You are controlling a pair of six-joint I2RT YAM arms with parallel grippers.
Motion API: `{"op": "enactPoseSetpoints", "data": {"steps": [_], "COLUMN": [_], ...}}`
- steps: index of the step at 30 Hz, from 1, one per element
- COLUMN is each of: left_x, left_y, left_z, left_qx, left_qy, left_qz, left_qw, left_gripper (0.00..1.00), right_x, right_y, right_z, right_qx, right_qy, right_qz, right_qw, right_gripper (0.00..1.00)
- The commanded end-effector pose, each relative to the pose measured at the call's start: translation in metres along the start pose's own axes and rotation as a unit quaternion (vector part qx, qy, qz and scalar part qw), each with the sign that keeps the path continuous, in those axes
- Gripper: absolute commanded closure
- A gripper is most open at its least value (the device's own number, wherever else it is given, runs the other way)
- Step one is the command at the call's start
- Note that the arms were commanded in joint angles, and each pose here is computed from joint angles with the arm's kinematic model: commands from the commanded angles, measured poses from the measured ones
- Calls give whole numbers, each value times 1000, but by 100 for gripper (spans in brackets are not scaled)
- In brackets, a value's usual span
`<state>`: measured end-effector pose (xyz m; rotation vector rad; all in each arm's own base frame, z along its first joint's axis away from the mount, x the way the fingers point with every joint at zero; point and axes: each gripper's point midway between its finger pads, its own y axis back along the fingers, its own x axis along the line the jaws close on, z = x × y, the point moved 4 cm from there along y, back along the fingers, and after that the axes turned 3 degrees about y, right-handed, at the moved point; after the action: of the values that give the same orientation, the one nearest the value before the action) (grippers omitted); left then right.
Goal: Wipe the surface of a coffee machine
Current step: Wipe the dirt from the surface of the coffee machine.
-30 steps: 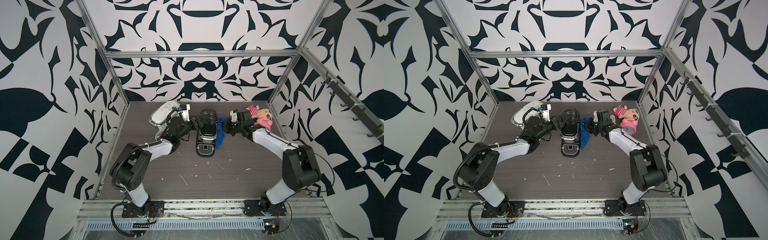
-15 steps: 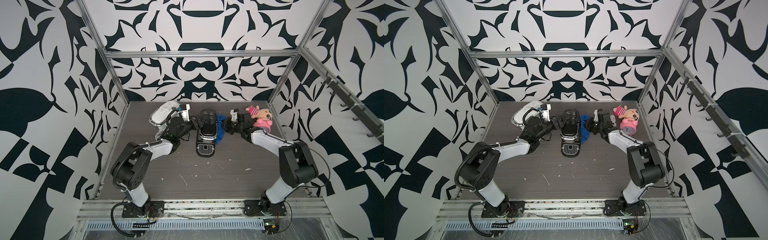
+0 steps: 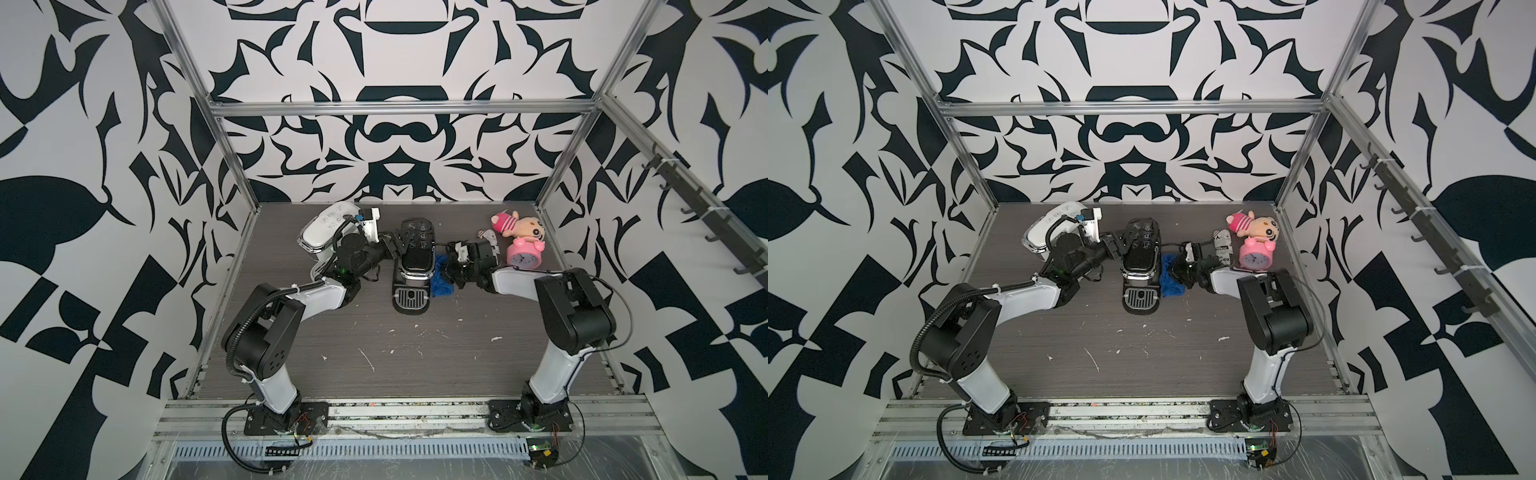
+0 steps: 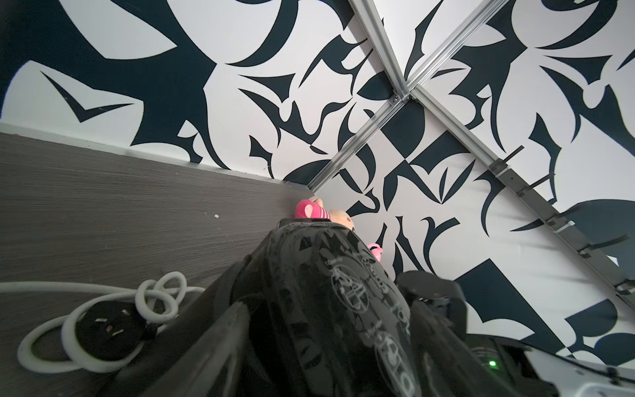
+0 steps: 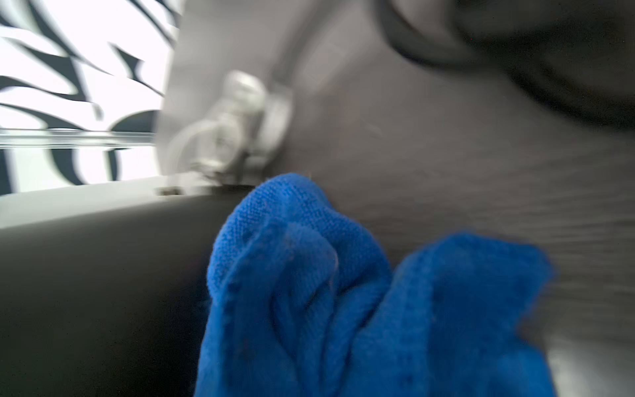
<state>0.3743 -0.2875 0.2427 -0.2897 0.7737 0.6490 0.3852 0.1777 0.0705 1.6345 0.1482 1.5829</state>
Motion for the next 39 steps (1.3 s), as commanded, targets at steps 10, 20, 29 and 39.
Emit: {"op": "enactPoseSetpoints", "data": {"steps": [10,20,29,39], "left_x": [40,43,39,34], "left_y": [-1,-4,-5,-8], "left_z": [-65,-68,-68,-75], "left_qx": [106,105,108,109], "left_qy": [33,40,41,48], "left_qz": [51,52,51,49], "left_qw": [993,992,992,992], "left_gripper": [25,25,26,26], "right_x": [97,41,23,108], "right_y": [66,29,22,118], "right_z": [-2,-26,-19,-3], "right_qx": [-7,31,45,-64], "right_qy": [57,23,18,111], "right_qz": [104,68,44,70], "right_qw": [993,997,998,989], "right_gripper": [100,100,100,100]}}
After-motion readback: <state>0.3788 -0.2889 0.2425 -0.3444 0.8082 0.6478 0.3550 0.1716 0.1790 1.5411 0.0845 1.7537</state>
